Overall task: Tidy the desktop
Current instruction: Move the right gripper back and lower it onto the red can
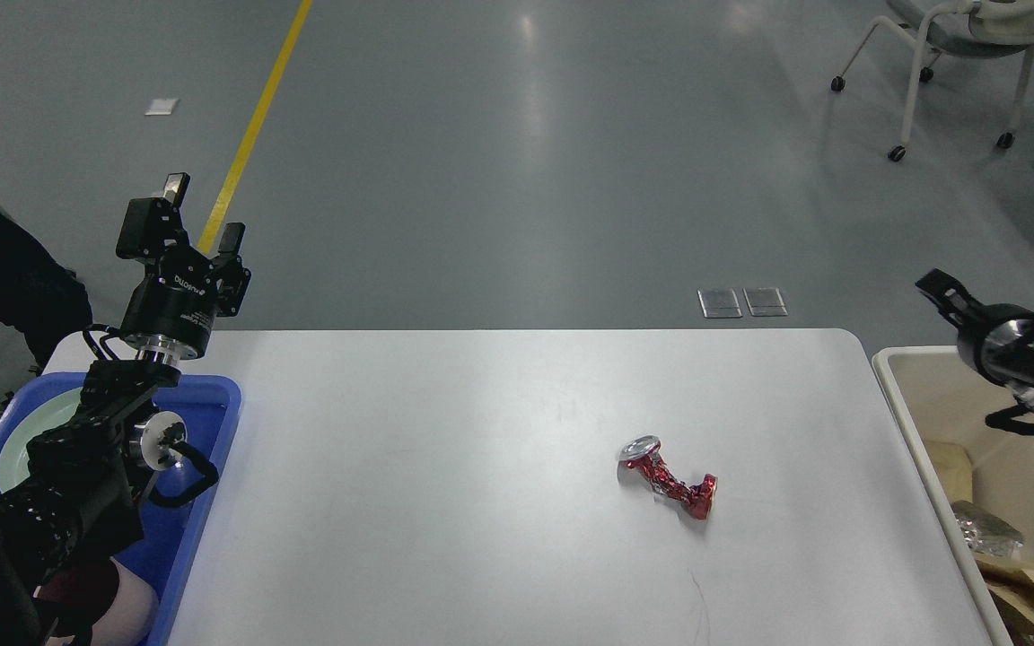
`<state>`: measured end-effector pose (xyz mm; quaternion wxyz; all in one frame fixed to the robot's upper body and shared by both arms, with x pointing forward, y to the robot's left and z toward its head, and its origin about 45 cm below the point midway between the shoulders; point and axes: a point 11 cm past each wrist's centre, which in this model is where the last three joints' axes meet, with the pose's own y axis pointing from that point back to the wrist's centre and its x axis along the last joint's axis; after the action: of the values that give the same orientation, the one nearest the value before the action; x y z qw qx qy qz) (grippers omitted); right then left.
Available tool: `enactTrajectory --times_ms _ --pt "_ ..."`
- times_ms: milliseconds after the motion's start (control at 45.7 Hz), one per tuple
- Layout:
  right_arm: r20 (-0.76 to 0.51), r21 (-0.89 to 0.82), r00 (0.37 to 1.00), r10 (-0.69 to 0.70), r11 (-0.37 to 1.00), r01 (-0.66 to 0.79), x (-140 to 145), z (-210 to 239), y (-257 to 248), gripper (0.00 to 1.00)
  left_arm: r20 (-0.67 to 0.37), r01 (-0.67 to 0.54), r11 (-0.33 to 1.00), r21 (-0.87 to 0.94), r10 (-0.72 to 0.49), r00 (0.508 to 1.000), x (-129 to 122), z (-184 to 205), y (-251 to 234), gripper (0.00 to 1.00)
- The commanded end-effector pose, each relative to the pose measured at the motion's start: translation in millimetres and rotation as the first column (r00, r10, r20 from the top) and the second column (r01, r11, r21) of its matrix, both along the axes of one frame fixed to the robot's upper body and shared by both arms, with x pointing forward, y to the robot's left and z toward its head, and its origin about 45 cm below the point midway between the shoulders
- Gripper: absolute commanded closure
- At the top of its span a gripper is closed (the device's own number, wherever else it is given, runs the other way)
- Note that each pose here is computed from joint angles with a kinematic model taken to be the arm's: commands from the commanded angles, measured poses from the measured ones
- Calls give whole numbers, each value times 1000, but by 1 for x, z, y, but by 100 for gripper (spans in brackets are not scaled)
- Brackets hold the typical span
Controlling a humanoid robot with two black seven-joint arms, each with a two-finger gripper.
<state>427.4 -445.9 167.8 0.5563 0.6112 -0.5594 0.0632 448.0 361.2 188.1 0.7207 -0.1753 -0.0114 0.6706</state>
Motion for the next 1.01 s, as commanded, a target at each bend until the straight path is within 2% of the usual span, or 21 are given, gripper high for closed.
enactTrajectory --times_ms 0,219,372,635,744,832,985 --pt "-145 -9 972 183 982 -186 1 -19 54 0 0 0 1000 0 0 1000 0 0 0 4" --pt "-315 -123 859 405 880 -460 1 -14 102 0 0 1 1000 1 -1 1000 0 0 0 4" --pt "-489 -74 678 549 748 -659 -20 -9 135 0 -1 0 1000 0 0 1000 0 0 0 4" --pt "-612 59 477 631 637 -768 -52 -3 180 0 0 0 1000 0 0 1000 0 0 0 4" --pt "-605 86 459 650 627 -774 -49 7 196 0 0 0 1000 0 0 1000 0 0 0 4" --pt "-609 150 446 656 648 -747 -57 -1 200 0 0 0 1000 0 0 1000 0 0 0 4" --pt "-590 273 501 633 740 -614 -70 -19 201 0 0 0 1000 0 0 1000 0 0 0 4"
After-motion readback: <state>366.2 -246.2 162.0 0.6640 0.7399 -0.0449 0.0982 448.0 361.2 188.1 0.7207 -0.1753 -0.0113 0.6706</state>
